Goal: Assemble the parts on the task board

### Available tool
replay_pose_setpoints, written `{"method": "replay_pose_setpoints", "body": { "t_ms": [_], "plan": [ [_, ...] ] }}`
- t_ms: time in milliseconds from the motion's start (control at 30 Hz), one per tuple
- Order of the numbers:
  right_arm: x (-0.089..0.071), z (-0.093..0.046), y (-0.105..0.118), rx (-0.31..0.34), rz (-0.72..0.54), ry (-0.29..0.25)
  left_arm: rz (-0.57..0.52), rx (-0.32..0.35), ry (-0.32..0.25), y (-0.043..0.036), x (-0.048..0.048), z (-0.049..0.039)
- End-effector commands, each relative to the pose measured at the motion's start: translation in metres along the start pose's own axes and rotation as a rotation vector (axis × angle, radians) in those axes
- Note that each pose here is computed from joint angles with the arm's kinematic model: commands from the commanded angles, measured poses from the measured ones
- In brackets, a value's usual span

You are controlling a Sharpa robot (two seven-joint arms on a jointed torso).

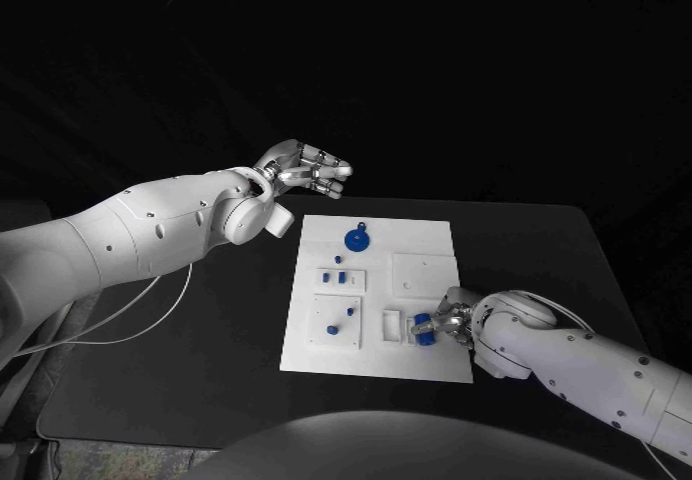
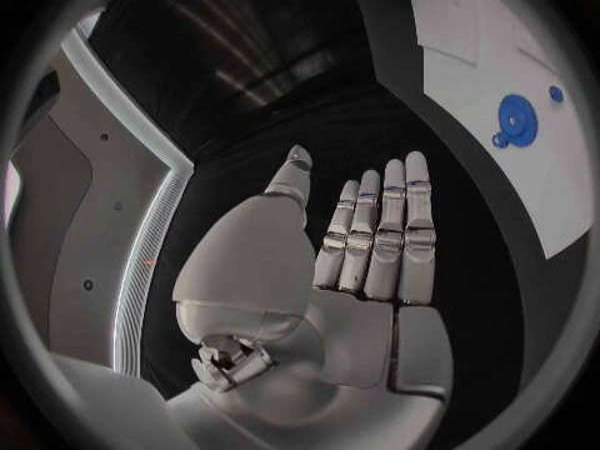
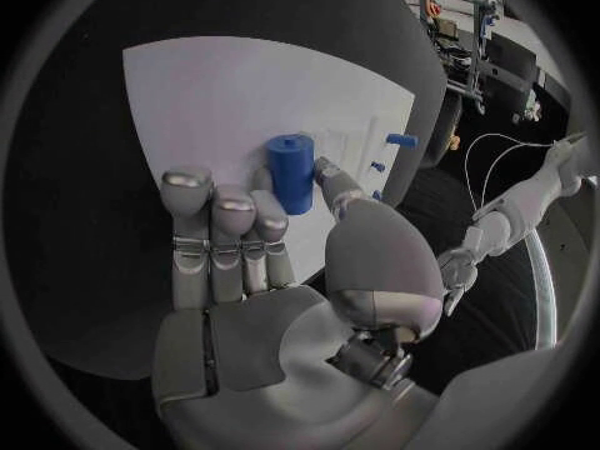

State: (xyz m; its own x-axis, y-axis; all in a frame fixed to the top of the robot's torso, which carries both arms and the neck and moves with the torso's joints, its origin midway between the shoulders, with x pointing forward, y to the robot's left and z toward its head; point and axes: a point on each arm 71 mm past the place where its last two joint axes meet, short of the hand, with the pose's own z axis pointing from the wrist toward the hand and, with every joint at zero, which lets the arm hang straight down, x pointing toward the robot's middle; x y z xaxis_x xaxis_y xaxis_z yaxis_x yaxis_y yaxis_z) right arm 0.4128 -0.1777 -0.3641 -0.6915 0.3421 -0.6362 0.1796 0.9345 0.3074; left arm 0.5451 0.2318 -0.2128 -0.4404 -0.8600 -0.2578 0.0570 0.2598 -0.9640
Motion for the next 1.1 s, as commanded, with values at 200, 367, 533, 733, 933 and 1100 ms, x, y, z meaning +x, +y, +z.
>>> {"method": "replay_pose_setpoints", "body": {
  "t_ms": [200, 367, 533, 733, 933, 1100],
  "plan": [
    [0.013, 0.0, -0.008, 0.028, 0.041, 0.05, -0.003, -0.001, 0.012, -0.0003, 0.0011, 0.0002],
    [0.003, -0.005, -0.005, 0.017, 0.144, 0.063, -0.002, -0.006, 0.009, 0.0003, 0.0, -0.0001],
    [-0.007, -0.011, -0.001, 0.006, 0.214, 0.057, -0.002, -0.01, 0.008, 0.0007, -0.0005, -0.0003],
    [-0.017, -0.02, 0.005, -0.01, 0.255, 0.053, -0.002, -0.013, 0.008, 0.001, -0.0008, -0.0005],
    [-0.018, -0.023, 0.014, -0.024, 0.263, 0.079, -0.002, -0.016, 0.012, 0.001, -0.0001, -0.0003],
    [-0.016, -0.021, 0.017, -0.017, 0.253, 0.114, -0.002, -0.018, 0.013, 0.0011, 0.0, -0.0003]
  ]
}}
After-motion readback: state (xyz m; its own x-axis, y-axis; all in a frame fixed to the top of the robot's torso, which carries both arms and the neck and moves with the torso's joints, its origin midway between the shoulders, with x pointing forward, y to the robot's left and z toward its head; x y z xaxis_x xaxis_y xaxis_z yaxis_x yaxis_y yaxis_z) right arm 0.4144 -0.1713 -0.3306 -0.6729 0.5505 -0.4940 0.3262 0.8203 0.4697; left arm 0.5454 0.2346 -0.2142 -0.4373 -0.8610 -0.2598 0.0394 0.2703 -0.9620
